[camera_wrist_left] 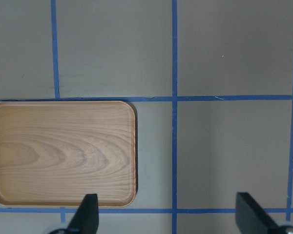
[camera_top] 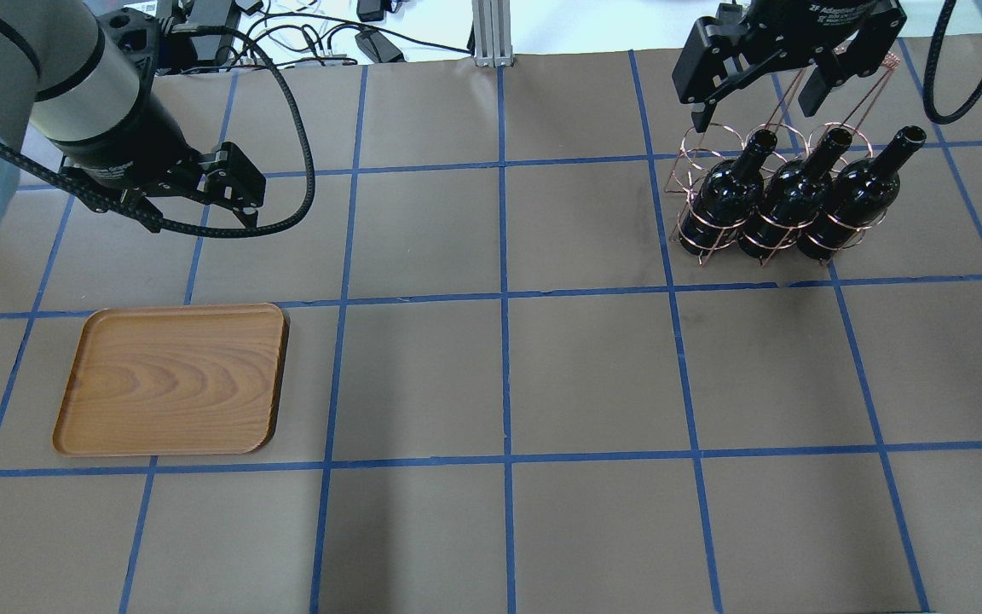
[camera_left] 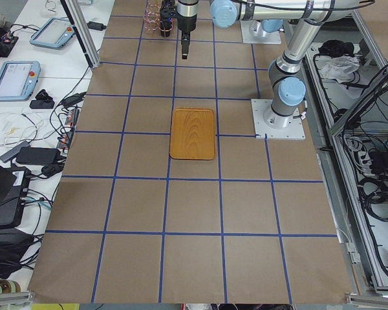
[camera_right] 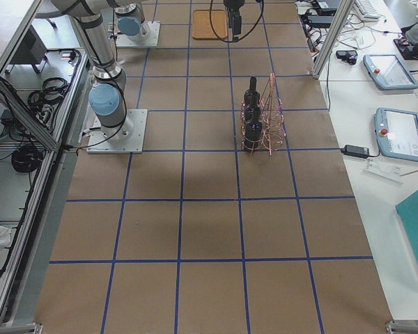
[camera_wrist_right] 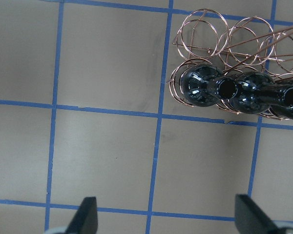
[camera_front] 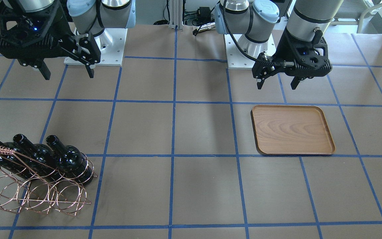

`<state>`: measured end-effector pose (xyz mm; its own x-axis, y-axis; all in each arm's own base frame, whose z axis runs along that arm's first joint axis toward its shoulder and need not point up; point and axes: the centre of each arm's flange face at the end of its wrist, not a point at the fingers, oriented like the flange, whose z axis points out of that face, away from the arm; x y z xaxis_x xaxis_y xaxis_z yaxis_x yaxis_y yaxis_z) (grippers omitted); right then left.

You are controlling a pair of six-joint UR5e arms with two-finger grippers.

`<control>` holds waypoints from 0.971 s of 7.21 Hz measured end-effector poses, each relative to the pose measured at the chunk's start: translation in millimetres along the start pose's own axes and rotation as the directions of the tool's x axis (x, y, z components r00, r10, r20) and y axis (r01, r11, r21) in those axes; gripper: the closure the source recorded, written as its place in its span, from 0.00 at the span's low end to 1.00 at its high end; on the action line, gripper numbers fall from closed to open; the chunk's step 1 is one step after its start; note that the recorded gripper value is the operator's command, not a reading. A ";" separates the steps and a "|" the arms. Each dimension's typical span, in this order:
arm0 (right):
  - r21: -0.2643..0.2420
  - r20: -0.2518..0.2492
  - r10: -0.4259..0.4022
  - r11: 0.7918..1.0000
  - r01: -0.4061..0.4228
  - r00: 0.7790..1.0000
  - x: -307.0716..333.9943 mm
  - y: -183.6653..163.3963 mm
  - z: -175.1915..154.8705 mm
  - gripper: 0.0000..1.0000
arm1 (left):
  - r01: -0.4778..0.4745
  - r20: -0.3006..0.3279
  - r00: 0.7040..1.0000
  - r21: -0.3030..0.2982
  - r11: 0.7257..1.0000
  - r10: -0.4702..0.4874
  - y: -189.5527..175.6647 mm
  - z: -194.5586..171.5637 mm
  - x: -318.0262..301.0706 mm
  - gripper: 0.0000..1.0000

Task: Take wine from basket and place on tray
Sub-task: 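Move the right gripper down over the wine bottles in the copper rack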

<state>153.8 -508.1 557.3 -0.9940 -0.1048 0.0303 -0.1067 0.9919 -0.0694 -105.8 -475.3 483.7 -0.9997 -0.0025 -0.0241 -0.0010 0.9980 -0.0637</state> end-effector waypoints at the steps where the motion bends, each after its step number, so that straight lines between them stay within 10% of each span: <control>1: -0.003 -0.002 0.000 1.000 0.000 1.000 0.3 1.0 0.3 0.00 | 0.000 0.000 1.000 0.000 1.000 0.000 0.0 0.1 0.0 0.00; 7: -0.024 -0.048 0.036 0.999 -0.037 0.998 11.7 9.2 1.0 0.00 | 0.000 0.000 1.000 -0.001 1.000 0.000 -0.4 0.7 0.0 0.00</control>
<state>141.2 -500.2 556.0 -0.9950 -0.0654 0.0759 -0.0690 0.9965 -0.0463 -105.7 -475.7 483.0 -0.9997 -0.0025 -0.0243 -0.0010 0.9981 -0.0622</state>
